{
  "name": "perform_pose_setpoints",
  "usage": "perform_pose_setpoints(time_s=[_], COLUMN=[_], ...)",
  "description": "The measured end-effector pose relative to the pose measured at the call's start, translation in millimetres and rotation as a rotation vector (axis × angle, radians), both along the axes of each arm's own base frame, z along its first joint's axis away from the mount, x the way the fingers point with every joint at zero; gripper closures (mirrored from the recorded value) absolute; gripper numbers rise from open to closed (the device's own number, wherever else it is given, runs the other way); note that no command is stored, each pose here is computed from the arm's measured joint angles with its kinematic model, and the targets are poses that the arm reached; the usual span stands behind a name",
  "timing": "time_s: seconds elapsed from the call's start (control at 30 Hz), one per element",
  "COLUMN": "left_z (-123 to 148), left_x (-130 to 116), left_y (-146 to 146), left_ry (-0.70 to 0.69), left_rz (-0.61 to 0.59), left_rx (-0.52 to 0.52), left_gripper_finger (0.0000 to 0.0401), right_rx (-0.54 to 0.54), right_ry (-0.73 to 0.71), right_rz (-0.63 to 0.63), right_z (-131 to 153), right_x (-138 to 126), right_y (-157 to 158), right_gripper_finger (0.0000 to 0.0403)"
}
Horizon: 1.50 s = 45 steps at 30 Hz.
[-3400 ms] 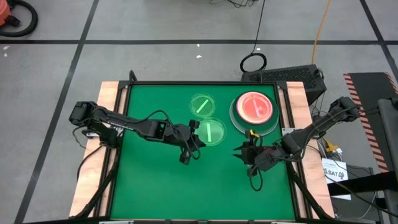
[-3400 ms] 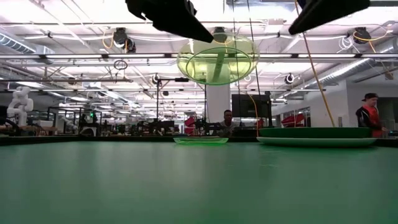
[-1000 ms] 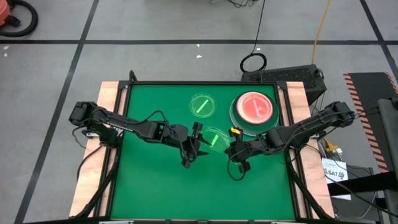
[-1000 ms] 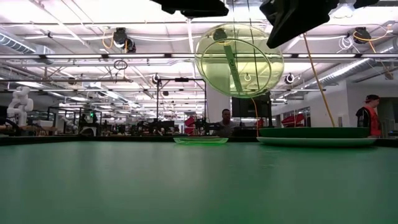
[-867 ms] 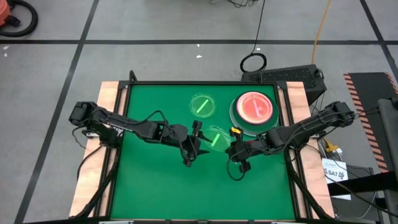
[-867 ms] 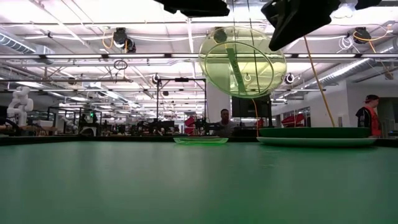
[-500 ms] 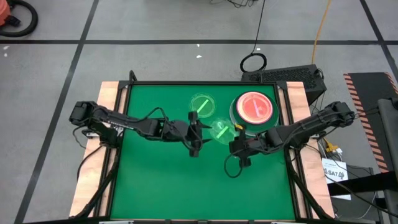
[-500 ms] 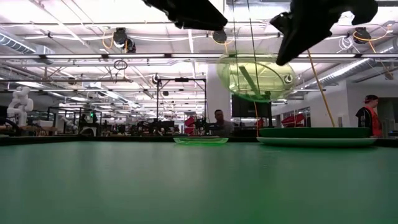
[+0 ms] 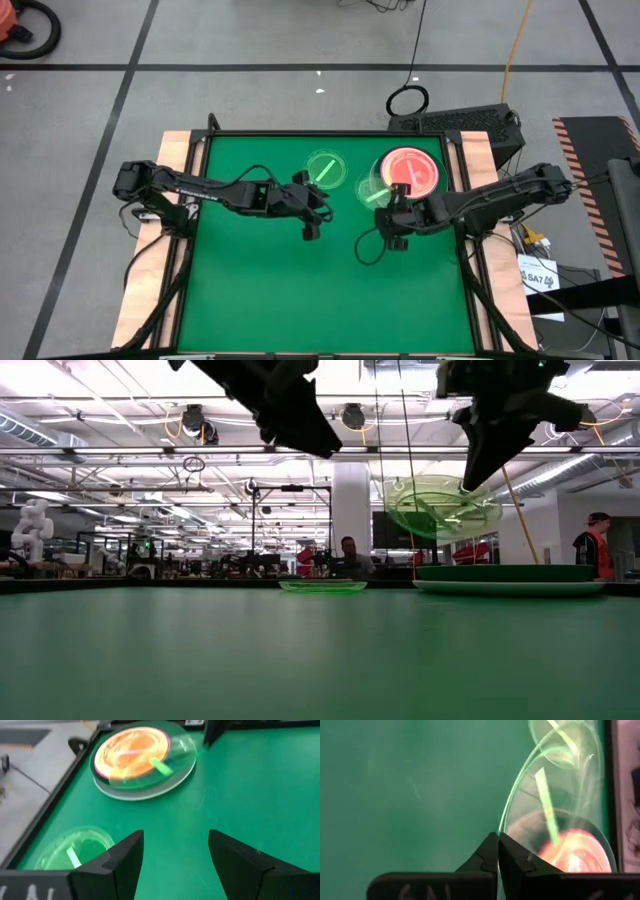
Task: Stack plastic plates
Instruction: Stack the left light green plate on top of the orange plate
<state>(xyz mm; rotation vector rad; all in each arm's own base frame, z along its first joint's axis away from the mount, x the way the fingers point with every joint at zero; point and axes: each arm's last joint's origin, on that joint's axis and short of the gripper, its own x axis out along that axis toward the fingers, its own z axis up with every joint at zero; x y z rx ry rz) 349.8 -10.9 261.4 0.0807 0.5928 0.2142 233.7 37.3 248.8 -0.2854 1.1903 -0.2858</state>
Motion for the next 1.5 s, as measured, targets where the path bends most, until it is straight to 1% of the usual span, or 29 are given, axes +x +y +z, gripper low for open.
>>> perform_pose_setpoints(time_s=[0.1,0.37,0.57,1.0,1.2,1.37,1.5], left_z=[-7.9,-42.4,-56.9,-56.5,-56.1,-56.1,-56.1], left_x=[3.1,21.6,26.0,26.1,26.5,26.5,26.5], left_y=[-0.2,2.1,9.5,13.2,13.3,13.1,13.3], left_ry=[0.022,0.08,0.123,0.119,0.114,0.114,0.114], left_rz=[0.017,0.018,0.037,0.046,0.046,0.045,0.045], left_rx=[-0.021,-0.006,-0.004,-0.003,-0.003,-0.004,-0.004], left_gripper_finger=[0.0171,0.0171,0.0171,0.0171,0.0171,0.0171,0.0171], right_rx=[-0.032,-0.04,-0.038,-0.039,-0.039,-0.061,-0.061], right_ry=[0.03,0.084,0.127,0.23,0.228,0.229,0.23], right_rz=[-0.047,-0.131,-0.211,-0.316,-0.339,-0.359,-0.379], right_z=[1.5,7.8,3.4,-29.3,-44.8,-58.9,-62.5], right_x=[-5.6,-19.7,-31.0,-45.1,-47.8,-51.8,-53.7], right_y=[-7.8,-25.0,-35.6,-56.5,-66.9,-76.7,-82.1], right_gripper_finger=[0.0403,0.0403,0.0403,0.0403,0.0403,0.0403,0.0396])
